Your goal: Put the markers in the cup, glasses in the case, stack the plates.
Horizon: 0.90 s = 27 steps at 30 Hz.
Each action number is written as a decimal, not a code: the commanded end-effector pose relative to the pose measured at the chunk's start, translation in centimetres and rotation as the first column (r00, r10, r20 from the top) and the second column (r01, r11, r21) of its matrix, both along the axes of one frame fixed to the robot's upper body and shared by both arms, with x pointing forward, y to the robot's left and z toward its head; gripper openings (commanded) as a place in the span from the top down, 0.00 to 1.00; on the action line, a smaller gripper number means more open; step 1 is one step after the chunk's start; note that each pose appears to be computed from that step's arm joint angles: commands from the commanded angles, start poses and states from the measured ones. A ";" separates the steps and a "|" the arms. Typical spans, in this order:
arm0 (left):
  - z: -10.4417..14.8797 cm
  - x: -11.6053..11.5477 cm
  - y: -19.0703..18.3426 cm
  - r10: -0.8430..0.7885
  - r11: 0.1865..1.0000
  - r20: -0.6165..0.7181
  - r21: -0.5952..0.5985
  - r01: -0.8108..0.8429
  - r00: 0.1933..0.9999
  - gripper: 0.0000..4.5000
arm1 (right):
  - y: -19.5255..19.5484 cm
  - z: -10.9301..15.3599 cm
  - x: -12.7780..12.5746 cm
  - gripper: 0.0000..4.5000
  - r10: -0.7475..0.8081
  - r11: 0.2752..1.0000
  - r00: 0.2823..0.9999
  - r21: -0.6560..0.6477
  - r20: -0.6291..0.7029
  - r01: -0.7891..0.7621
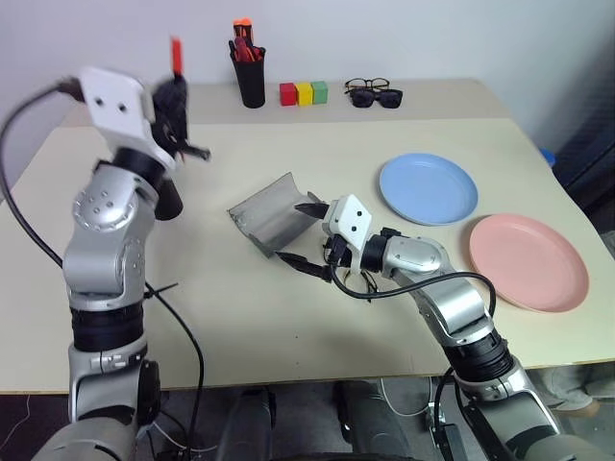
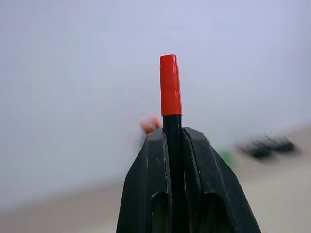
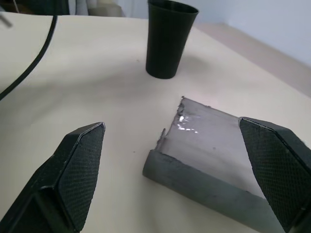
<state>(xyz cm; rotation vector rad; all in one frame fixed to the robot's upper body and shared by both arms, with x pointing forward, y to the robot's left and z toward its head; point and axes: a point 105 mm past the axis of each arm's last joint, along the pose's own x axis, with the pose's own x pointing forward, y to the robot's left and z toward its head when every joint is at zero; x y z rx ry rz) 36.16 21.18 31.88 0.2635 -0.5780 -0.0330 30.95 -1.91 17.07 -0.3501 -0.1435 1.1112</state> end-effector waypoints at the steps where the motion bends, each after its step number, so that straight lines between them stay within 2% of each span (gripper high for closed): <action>1: 1.0 0.7 4.7 0.252 0.968 0.094 -0.015 -0.252 0.963 0.99 | 0.8 1.8 -0.2 0.00 0.027 0.999 0.997 0.036 0.066 -0.029; 7: -1.2 1.9 6.4 0.309 0.951 0.082 -0.038 -0.307 0.947 0.99 | 0.8 1.7 -0.4 0.00 0.026 0.999 0.998 0.038 0.065 -0.028; 10: -2.6 2.4 6.3 0.316 0.949 0.054 -0.005 -0.316 0.947 0.99 | 0.8 1.7 -0.4 0.00 0.023 0.999 0.997 0.039 0.069 -0.026; 18: -6.9 2.8 7.3 0.356 0.933 -0.062 -0.035 -0.359 0.932 0.99 | 0.6 1.8 -0.4 0.00 0.017 0.999 0.997 0.038 0.072 -0.020; 19: -7.1 2.8 7.4 0.359 0.931 -0.065 -0.037 -0.362 0.931 0.80 | 0.6 1.8 -0.4 0.00 0.017 0.999 0.997 0.037 0.072 -0.020; 21: -7.2 2.7 7.4 0.363 0.930 -0.064 -0.043 -0.366 0.930 0.63 | 0.6 1.8 -0.4 0.00 0.019 0.999 0.997 0.035 0.072 -0.021; 24: -6.8 2.6 7.3 0.350 0.932 -0.051 -0.083 -0.354 0.935 0.29 | 0.6 1.8 -0.3 0.00 0.020 0.999 0.997 0.034 0.072 -0.023; 27: -4.7 2.1 5.5 0.234 0.963 0.027 -0.147 -0.228 0.972 0.29 | 0.5 1.8 -0.3 0.00 0.021 0.999 0.997 0.028 0.073 -0.023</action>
